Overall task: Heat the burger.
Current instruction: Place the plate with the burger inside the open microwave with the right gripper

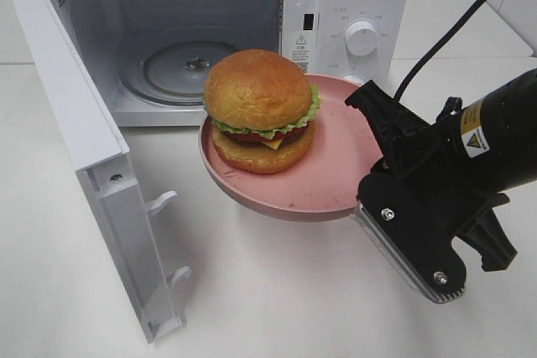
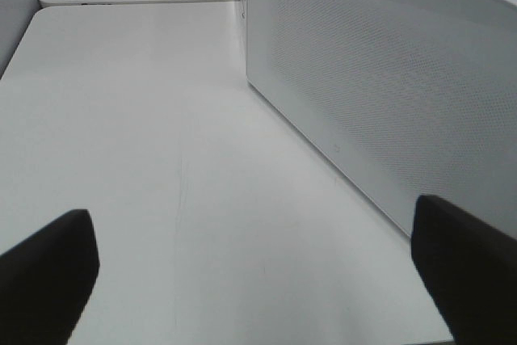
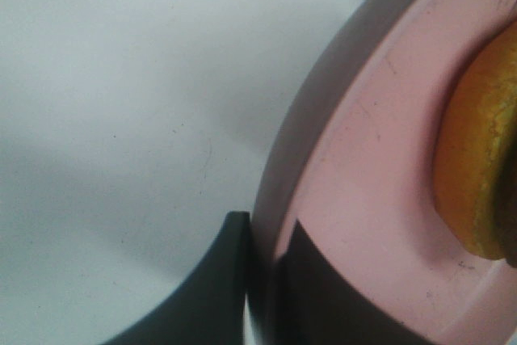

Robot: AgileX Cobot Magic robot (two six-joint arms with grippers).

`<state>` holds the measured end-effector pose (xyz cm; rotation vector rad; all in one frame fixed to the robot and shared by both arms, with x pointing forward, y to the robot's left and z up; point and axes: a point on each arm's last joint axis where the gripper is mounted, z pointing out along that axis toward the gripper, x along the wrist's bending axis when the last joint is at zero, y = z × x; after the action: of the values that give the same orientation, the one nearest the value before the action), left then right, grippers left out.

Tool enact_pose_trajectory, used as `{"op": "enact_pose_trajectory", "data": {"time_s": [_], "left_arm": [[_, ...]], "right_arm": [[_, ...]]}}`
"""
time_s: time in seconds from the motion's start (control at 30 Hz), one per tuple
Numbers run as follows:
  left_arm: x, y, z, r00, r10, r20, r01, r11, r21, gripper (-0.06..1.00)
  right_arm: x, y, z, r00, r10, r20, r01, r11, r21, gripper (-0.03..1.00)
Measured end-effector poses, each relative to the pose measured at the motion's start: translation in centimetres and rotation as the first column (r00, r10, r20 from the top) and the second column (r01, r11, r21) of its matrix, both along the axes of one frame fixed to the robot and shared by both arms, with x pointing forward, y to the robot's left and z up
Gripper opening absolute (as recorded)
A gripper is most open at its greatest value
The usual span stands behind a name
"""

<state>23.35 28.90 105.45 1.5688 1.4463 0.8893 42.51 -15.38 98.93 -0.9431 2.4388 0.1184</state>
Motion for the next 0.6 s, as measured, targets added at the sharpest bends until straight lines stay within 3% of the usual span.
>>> {"op": "enact_pose_trajectory", "data": {"time_s": [0.23,0.6], "left_arm": [[0.0,0.0,0.0,1.0,0.0,0.0,0.0,1.0,0.0,0.99],[0.0,0.0,0.0,1.0,0.0,0.0,0.0,1.0,0.0,0.99]], "right_arm": [[0.4,0.6,0.8,1.0,-0.016,0.017,0.015,0.998,0.063,0.06],[1.6,3.1,0.9,0.999,0.024,0.026,-0.026,0.997,0.073,0.06]]}}
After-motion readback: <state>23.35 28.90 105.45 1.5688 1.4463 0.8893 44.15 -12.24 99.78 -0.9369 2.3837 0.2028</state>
